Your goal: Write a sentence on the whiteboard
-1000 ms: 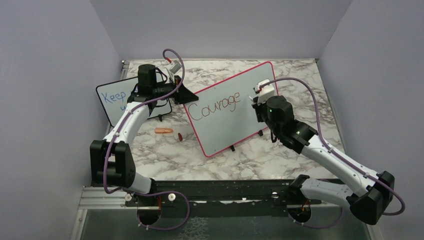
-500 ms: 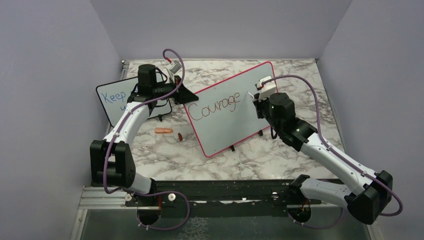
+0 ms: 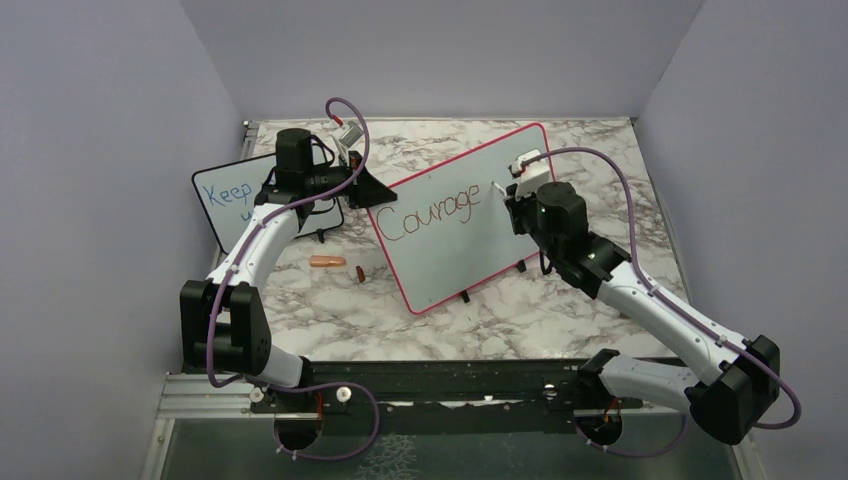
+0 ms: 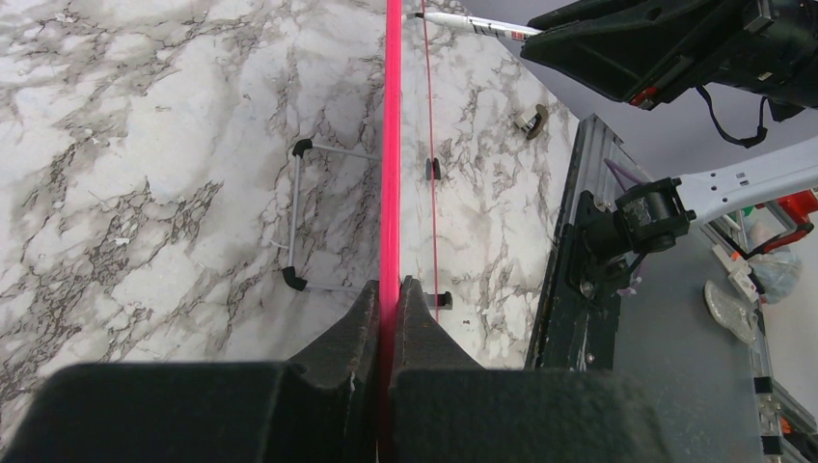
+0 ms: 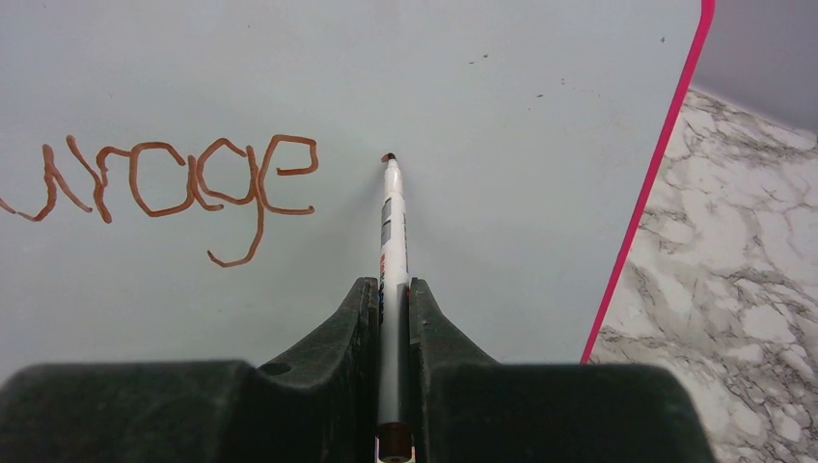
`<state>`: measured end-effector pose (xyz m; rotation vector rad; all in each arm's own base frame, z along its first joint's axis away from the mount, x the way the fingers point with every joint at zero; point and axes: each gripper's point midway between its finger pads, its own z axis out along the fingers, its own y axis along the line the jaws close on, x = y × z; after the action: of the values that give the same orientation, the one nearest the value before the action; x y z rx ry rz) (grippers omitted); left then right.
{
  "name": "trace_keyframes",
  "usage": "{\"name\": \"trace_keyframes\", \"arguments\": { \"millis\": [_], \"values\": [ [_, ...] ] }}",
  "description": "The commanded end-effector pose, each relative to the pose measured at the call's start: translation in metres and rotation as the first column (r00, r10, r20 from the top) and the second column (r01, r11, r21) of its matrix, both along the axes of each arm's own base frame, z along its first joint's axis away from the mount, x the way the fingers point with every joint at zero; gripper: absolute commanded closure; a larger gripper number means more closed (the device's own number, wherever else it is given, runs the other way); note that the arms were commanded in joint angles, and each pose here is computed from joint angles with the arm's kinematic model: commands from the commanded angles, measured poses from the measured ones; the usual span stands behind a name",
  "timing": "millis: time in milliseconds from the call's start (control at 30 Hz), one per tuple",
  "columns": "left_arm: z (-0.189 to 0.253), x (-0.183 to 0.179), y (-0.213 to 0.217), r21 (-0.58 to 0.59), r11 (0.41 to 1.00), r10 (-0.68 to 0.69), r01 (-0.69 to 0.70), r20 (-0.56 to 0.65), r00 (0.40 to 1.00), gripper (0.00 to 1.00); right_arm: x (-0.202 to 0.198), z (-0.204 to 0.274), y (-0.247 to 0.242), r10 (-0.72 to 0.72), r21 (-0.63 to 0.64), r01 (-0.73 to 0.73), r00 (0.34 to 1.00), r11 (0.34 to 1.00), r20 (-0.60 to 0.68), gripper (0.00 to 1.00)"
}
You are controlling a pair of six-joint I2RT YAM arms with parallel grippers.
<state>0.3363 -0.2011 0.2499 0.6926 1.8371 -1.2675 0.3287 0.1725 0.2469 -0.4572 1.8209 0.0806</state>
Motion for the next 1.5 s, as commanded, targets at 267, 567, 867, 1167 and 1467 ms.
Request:
{"name": "trace_keyframes", "arguments": {
  "millis": [267, 567, 867, 1167, 1467],
  "values": [
    [-0.037, -0.003, -0.001, 0.077, 0.997, 0.006, -0.002, -0.055, 0.998, 1.00, 0.012, 0.002, -0.013, -0.045, -0.010, 0.045, 0.999, 0.999, 0.020, 0.99],
    [-0.038, -0.003, -0.001, 0.080, 0.997, 0.009, -0.005, -0.058, 0.998, 1.00, 0.012, 0.010, -0.017, -0.052, 0.000, 0.052, 0.998, 0.999, 0.044, 0.99],
    [-0.038, -0.003, 0.000, 0.080, 0.997, 0.011, -0.006, -0.058, 0.998, 1.00, 0.006, 0.024, -0.007, 0.007, 0.036, -0.010, 0.998, 0.999, 0.065, 0.99],
    [-0.039, -0.003, 0.000, 0.080, 0.997, 0.010, -0.005, -0.060, 0.998, 1.00, 0.012, 0.031, -0.003, 0.006, 0.045, -0.009, 0.997, 0.999, 0.082, 0.99],
    [-0.039, -0.002, 0.000, 0.080, 0.997, 0.010, -0.005, -0.061, 0.998, 1.00, 0.017, 0.032, 0.001, 0.012, 0.046, -0.016, 0.996, 0.999, 0.085, 0.99]
  ]
}}
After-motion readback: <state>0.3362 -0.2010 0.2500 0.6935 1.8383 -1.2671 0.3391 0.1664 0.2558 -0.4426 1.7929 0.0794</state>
